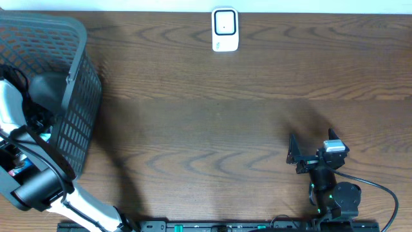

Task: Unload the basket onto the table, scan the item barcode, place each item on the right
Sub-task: 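Reach the left gripper into the basket and grasp the mint-green wipes pack, then carry the green pack with the left gripper and drop it near the scanner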

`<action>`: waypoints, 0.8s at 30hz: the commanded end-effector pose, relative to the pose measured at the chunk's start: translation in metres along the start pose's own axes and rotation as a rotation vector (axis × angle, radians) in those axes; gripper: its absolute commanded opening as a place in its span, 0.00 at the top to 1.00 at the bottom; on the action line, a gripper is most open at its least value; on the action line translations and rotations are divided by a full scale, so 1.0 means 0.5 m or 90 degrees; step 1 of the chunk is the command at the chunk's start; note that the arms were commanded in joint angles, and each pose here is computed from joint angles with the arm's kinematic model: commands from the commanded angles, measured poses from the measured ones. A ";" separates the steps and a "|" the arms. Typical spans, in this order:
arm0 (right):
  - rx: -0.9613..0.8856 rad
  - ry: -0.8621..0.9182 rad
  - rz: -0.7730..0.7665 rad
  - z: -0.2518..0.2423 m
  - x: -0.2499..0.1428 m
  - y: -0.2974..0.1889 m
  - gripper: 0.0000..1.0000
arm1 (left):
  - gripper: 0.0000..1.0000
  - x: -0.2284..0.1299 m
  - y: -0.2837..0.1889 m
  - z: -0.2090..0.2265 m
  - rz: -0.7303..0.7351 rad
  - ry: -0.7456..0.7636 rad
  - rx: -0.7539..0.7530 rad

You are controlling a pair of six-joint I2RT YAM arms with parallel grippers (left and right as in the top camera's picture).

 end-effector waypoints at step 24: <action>0.002 0.009 0.000 0.002 -0.001 0.000 0.01 | 0.93 -0.091 -0.730 -0.015 -0.463 0.070 -0.716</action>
Point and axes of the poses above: each gripper's point midway between its finger pads, its own y axis out along the fingers, its own z axis along the line the jaws close on, x = y × z, the point moved 1 cm from there along -y, back along the fingers, and after that the axes turned 2 degrees about -y, right-handed, at the moved point
